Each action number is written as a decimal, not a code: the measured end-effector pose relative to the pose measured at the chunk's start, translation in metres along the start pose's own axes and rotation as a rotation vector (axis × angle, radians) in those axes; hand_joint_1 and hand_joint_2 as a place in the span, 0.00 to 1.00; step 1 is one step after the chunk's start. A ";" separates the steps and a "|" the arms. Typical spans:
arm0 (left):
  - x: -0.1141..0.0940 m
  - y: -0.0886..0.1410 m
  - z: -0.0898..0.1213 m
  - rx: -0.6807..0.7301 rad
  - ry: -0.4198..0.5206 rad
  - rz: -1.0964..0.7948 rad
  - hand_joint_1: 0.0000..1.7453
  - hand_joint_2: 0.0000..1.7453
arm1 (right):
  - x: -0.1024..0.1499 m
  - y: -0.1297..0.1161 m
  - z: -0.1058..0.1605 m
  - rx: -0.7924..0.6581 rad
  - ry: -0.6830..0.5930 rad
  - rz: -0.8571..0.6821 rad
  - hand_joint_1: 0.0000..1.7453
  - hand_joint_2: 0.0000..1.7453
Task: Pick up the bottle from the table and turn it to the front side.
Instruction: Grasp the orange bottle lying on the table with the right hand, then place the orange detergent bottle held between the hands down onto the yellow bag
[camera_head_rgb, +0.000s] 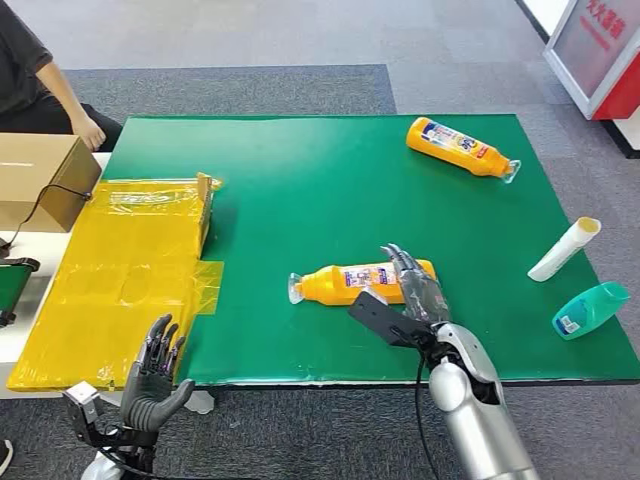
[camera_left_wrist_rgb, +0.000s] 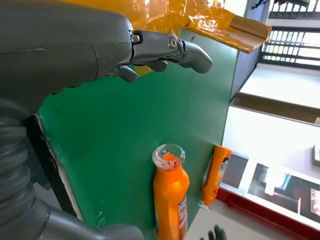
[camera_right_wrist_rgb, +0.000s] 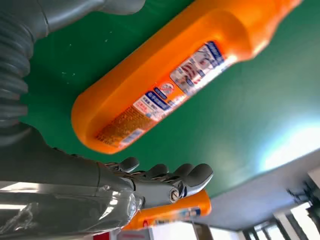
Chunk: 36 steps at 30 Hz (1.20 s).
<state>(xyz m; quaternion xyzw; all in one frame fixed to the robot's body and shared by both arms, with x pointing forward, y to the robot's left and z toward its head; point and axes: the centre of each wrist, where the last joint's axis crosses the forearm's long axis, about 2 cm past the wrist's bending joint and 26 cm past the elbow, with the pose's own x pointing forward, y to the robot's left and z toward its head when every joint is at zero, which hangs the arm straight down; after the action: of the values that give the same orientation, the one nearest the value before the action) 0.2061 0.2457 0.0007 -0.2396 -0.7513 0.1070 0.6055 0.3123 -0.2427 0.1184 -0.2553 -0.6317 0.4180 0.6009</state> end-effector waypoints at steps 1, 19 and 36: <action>0.000 0.000 0.000 -0.002 0.001 0.002 0.00 1.00 | -0.002 0.000 -0.004 0.009 0.004 0.010 0.00 1.00; -0.009 -0.009 -0.011 -0.057 0.033 0.037 0.00 1.00 | -0.043 -0.006 -0.072 0.214 0.121 0.228 1.00 1.00; -0.003 -0.012 -0.023 -0.076 0.042 -0.022 0.00 1.00 | 0.004 0.044 0.010 0.098 -0.264 -0.251 1.00 1.00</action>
<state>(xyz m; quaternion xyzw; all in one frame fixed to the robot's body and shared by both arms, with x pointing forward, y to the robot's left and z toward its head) 0.2257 0.2311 0.0089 -0.2565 -0.7444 0.0667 0.6128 0.2945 -0.2181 0.0848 -0.0877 -0.7109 0.3999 0.5719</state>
